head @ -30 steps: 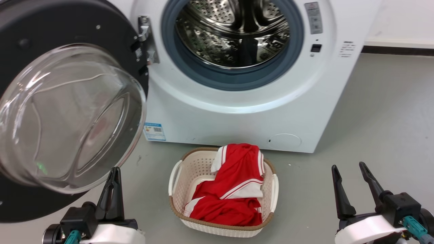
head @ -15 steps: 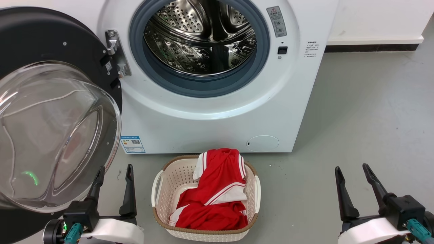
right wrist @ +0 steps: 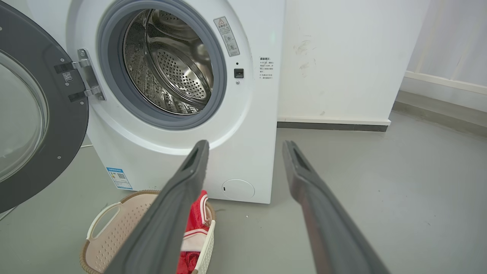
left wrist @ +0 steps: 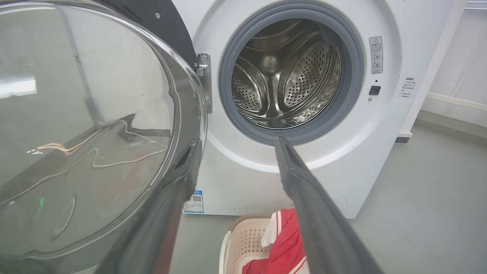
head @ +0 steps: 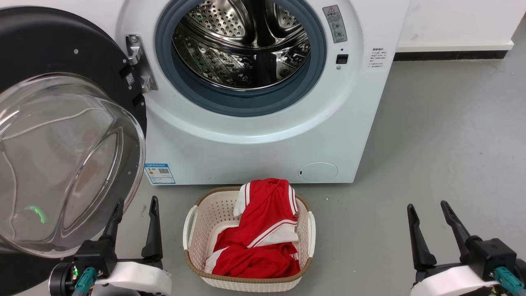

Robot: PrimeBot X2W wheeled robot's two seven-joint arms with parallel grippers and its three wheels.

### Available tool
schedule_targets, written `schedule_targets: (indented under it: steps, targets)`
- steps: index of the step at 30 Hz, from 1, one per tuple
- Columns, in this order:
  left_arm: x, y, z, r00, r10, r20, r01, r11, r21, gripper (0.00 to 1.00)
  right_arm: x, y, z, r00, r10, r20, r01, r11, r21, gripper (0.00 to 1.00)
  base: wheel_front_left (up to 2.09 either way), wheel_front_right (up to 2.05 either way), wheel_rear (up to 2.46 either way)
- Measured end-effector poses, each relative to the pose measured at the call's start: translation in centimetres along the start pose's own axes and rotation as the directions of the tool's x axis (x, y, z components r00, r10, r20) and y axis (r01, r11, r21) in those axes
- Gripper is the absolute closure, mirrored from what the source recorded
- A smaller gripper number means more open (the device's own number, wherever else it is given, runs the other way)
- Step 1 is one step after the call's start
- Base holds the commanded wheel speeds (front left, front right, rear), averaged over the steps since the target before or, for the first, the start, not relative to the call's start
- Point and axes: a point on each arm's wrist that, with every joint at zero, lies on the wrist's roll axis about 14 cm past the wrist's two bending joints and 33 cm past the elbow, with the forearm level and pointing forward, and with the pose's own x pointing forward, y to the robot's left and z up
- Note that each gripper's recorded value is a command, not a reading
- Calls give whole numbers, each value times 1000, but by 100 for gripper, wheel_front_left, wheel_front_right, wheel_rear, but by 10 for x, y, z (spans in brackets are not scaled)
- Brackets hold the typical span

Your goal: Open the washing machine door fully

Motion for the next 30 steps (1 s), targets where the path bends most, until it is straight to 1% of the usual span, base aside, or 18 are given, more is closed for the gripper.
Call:
schedule_targets:
  steps: [12,13,16,21,30]
  targets:
    - [1,-3,0,1000,-4,1,4,1000,0,0,0,0,-2,1000,-2,-4,2,1000,3,0,0,0,0]
    - [0,-3,-2,1000,-5,-6,5,1000,7,100,-1,0,-4,1000,-2,-8,2,1000,3,100,0,0,0]
    - [-6,-3,-17,999,-1,-54,1,1000,-4,100,-5,-1,-16,999,-4,-47,5,1000,10,100,0,0,0]
    - [-8,3,-26,994,32,-100,-41,995,-91,100,-7,-2,-20,998,-19,-61,25,994,110,100,0,0,0]
    - [-8,7,-31,989,57,-138,-91,962,-257,100,-4,-8,-23,997,-43,-70,62,956,286,100,0,0,0]
